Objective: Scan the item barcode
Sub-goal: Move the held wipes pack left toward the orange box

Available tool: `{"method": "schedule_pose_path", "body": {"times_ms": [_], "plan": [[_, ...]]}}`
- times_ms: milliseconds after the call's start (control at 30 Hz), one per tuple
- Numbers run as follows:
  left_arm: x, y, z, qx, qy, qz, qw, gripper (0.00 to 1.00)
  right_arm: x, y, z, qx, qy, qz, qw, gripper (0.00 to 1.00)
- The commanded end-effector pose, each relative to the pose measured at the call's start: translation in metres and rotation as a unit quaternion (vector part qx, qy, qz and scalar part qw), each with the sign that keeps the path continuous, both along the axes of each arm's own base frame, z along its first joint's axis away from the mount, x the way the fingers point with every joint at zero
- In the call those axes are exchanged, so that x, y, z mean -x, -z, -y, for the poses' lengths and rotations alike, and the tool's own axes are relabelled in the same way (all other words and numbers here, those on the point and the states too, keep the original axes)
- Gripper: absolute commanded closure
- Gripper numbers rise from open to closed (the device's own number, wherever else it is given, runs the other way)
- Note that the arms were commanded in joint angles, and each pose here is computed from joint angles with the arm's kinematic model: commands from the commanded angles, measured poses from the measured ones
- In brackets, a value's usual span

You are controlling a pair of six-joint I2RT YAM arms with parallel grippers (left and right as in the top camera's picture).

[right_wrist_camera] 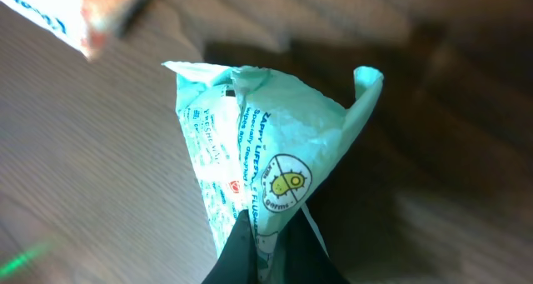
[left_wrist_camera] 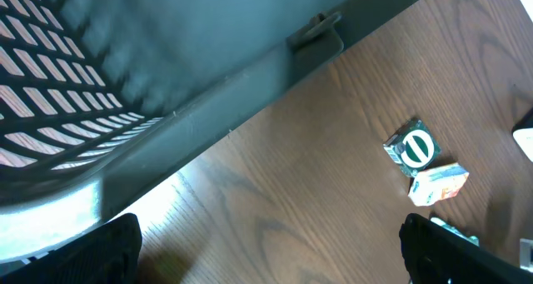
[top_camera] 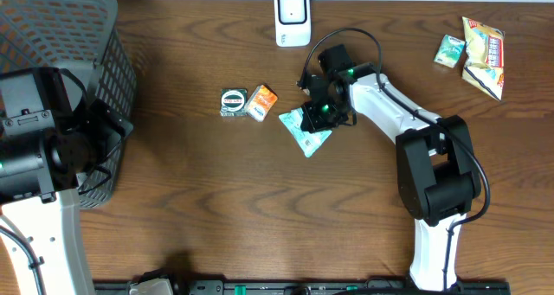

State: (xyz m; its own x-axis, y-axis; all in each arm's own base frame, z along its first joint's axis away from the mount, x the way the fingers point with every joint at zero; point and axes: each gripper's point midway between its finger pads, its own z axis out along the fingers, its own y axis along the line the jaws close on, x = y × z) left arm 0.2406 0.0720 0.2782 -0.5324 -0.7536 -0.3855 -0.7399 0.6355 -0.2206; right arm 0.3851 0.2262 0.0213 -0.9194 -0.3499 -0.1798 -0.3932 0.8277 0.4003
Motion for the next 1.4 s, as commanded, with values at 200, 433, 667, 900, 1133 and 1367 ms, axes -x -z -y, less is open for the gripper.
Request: {"method": "schedule_pose_path", "body": {"times_ms": [200, 433, 667, 900, 1133, 1367], "plan": [[0.001, -0.004, -0.002, -0.003, -0.006, 0.006, 1.0, 0.02, -0.053, -0.058, 0.046, 0.247, 0.105, 0.175, 0.947, 0.99], [0.001, -0.004, -0.002, -0.003, -0.006, 0.006, 1.0, 0.02, -0.05, -0.076, 0.062, 0.421, 0.148, 0.287, 0.847, 0.99], [0.001, -0.004, -0.002, -0.003, -0.006, 0.006, 1.0, 0.02, -0.031, -0.037, 0.075, 0.469, 0.145, 0.274, 0.827, 0.99], [0.001, -0.004, -0.002, -0.003, -0.006, 0.006, 1.0, 0.02, -0.01, -0.016, 0.056, 0.435, 0.117, 0.229, 0.863, 0.99], [0.001, -0.004, -0.002, -0.003, -0.006, 0.006, 1.0, 0.02, 0.015, -0.004, 0.029, 0.406, 0.078, 0.194, 0.89, 0.71], [0.001, -0.004, -0.002, -0.003, -0.006, 0.006, 1.0, 0.03, 0.021, -0.008, 0.022, 0.422, 0.061, 0.213, 0.879, 0.99]]}}
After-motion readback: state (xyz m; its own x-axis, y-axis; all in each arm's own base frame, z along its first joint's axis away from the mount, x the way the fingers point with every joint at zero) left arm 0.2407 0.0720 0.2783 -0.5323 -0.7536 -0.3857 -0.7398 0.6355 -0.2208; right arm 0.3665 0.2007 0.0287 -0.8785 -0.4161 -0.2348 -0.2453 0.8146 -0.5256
